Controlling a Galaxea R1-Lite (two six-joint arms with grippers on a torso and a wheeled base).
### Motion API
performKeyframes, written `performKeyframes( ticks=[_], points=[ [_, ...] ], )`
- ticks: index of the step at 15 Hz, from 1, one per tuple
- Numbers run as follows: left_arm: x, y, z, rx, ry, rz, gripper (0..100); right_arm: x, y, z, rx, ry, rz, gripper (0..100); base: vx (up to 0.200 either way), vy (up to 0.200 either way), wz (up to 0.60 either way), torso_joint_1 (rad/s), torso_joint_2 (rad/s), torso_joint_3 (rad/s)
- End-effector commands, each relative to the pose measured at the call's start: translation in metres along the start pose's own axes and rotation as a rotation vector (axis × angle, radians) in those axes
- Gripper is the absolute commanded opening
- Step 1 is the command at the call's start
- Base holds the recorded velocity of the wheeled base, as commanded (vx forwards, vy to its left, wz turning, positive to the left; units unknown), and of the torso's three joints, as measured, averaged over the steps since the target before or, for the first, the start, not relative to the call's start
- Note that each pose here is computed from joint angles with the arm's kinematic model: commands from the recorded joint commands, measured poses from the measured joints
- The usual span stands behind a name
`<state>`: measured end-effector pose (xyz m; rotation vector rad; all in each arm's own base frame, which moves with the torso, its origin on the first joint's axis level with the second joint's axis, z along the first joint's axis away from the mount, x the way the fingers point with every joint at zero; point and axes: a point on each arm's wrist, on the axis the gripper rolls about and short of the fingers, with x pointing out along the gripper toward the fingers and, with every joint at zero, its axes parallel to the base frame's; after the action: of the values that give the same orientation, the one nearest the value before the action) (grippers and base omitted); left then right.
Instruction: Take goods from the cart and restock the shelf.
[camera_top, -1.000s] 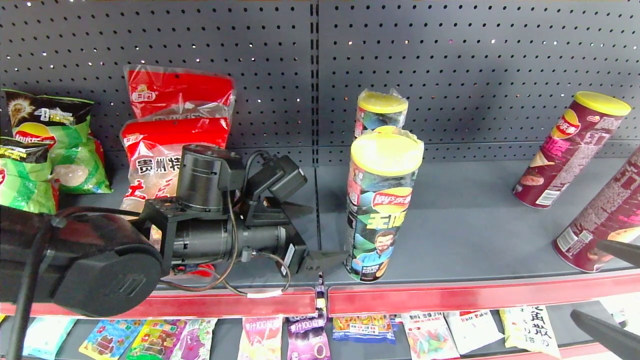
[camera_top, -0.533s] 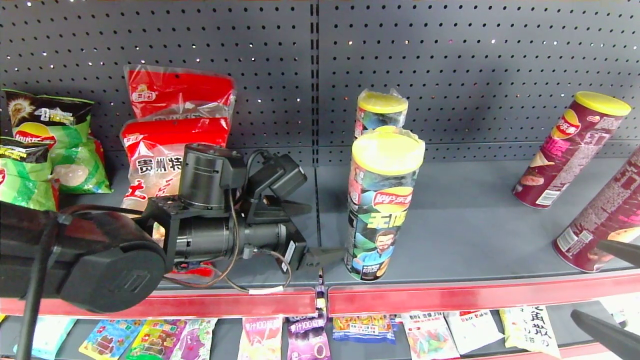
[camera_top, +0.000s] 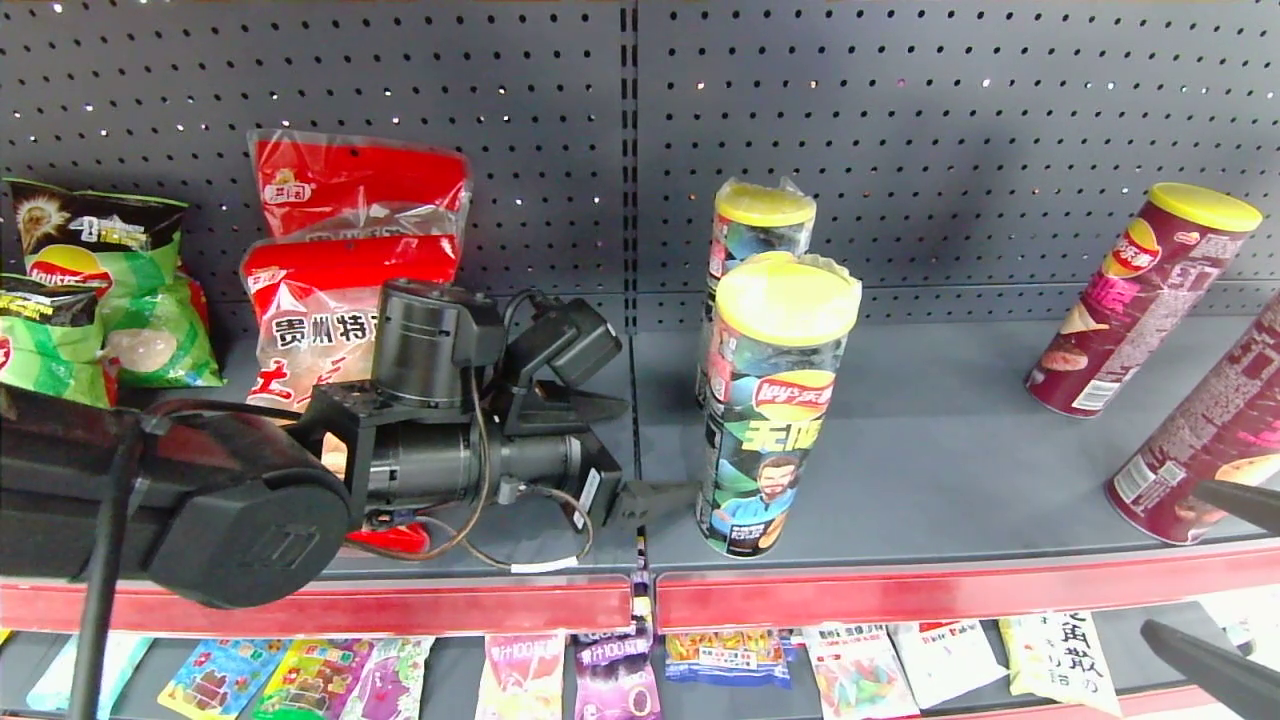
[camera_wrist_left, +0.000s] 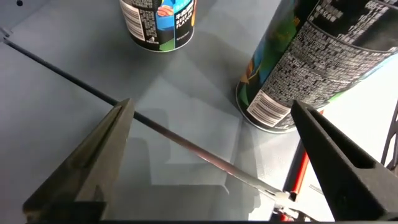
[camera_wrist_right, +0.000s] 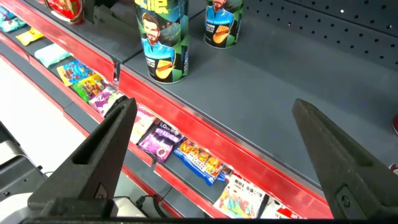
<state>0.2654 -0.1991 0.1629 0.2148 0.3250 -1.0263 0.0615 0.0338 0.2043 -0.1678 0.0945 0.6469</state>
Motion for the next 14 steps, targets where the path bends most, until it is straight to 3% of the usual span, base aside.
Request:
performKeyframes(
  ticks=[1,14],
  points=[
    [0.0016,0.0004,-0.0012,-0.002,0.003,-0.001,100,0.0006,-0.0001,-0.0001,0.000,0.003,0.001,100,0.000,0.000,0.00,0.000,0.00,0.000],
    [0.0075,0.0032,0.0002,0.000,0.002,0.005,100,0.0005,-0.0002,0.0005,-0.001,0.000,-0.001,100,0.000,0.000,0.00,0.000,0.00,0.000]
  ],
)
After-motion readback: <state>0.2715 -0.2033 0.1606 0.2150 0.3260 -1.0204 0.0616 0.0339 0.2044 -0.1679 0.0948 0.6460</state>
